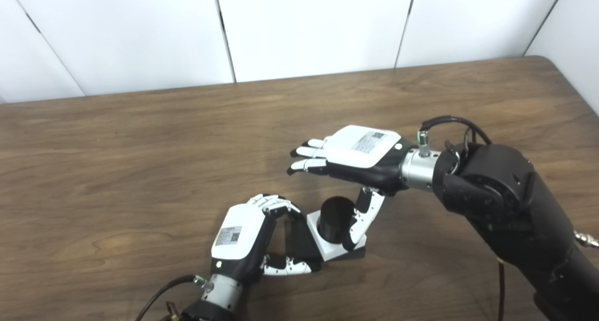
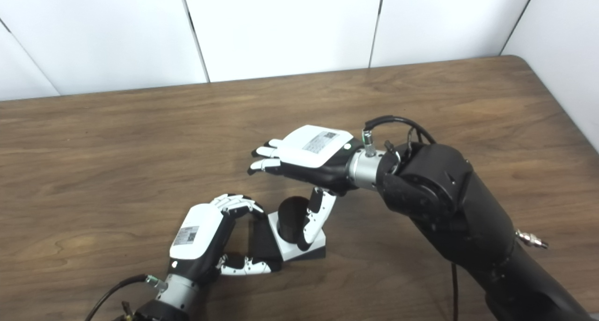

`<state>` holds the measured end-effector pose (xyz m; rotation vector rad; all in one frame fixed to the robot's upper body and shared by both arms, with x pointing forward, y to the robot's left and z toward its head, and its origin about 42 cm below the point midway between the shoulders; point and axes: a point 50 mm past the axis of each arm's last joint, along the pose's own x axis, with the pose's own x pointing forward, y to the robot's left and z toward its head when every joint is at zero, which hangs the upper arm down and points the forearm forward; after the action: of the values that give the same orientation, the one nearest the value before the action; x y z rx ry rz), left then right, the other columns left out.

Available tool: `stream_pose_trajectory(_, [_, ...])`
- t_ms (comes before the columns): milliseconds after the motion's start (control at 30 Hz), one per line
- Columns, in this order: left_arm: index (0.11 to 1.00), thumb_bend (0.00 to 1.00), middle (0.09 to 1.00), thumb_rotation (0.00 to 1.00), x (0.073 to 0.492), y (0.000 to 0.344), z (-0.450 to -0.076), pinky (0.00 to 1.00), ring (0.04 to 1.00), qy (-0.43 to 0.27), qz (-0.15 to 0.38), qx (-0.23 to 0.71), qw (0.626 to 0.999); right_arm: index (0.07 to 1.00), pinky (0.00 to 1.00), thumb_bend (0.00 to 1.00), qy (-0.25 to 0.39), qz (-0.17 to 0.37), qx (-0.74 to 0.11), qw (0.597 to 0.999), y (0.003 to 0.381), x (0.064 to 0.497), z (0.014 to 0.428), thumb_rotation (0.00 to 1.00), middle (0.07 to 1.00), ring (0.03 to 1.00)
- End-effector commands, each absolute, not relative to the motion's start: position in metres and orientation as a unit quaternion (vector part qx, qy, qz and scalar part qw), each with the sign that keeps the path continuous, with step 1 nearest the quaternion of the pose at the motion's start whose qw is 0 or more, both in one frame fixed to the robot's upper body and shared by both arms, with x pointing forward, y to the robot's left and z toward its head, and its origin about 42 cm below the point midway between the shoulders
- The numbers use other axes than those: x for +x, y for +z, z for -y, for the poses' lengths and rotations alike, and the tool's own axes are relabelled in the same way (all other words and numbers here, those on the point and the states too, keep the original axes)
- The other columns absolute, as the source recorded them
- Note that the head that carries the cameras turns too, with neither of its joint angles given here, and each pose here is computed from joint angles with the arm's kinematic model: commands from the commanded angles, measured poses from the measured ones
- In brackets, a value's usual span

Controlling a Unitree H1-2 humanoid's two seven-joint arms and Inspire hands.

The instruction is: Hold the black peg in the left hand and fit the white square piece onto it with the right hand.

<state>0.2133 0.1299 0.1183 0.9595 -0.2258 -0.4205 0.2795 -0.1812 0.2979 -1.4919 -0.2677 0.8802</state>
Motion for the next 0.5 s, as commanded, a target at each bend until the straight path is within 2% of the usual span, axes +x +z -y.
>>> stream_pose_trajectory(0, [0.57, 0.72, 0.728, 0.11, 0.2081, 0.1135, -0.1291, 0.84, 0.785, -0.23, 0.083, 0.469, 0.848, 0.919, 0.94, 1.0, 0.356, 0.145, -0.656, 0.65, 0.3149, 0.2782, 0.1817, 0.46, 1.0, 1.0])
stream_pose_trajectory(67, [0.695, 0.93, 0.739, 0.21, 0.2082, 0.1139, -0.1302, 0.83, 0.781, -0.231, 0.078, 0.481, 0.842, 0.911, 0.94, 1.0, 0.352, 0.145, -0.653, 0.654, 0.3142, 0.2783, 0.1824, 0.46, 1.0, 1.0])
stream_pose_trajectory(100, [0.735, 0.96, 0.749, 0.25, 0.2085, 0.114, -0.1307, 0.83, 0.782, -0.23, 0.073, 0.487, 0.84, 0.909, 0.94, 1.0, 0.351, 0.145, -0.652, 0.656, 0.3136, 0.2785, 0.1826, 0.46, 1.0, 1.0])
stream_pose_trajectory(167, [0.824, 0.99, 0.789, 0.33, 0.2088, 0.1145, -0.1315, 0.82, 0.791, -0.226, 0.064, 0.494, 0.837, 0.906, 0.94, 1.0, 0.349, 0.145, -0.65, 0.659, 0.3126, 0.2786, 0.183, 0.46, 1.0, 1.0])
stream_pose_trajectory(300, [0.941, 1.0, 0.843, 0.42, 0.2082, 0.1138, -0.1334, 0.76, 0.801, -0.226, 0.052, 0.485, 0.843, 0.903, 0.94, 1.0, 0.347, 0.147, -0.648, 0.662, 0.3109, 0.2788, 0.1839, 0.47, 1.0, 1.0])
stream_pose_trajectory(367, [0.983, 1.0, 0.891, 0.43, 0.2071, 0.1127, -0.134, 0.74, 0.828, -0.228, 0.043, 0.465, 0.854, 0.912, 0.94, 1.0, 0.346, 0.144, -0.647, 0.664, 0.3098, 0.2795, 0.1847, 0.48, 1.0, 1.0])
stream_pose_trajectory(467, [0.999, 1.0, 0.939, 0.44, 0.2058, 0.1122, -0.1347, 0.73, 0.864, -0.232, 0.041, 0.447, 0.863, 0.926, 0.93, 1.0, 0.343, 0.143, -0.646, 0.667, 0.3081, 0.2808, 0.1864, 0.47, 1.0, 1.0])
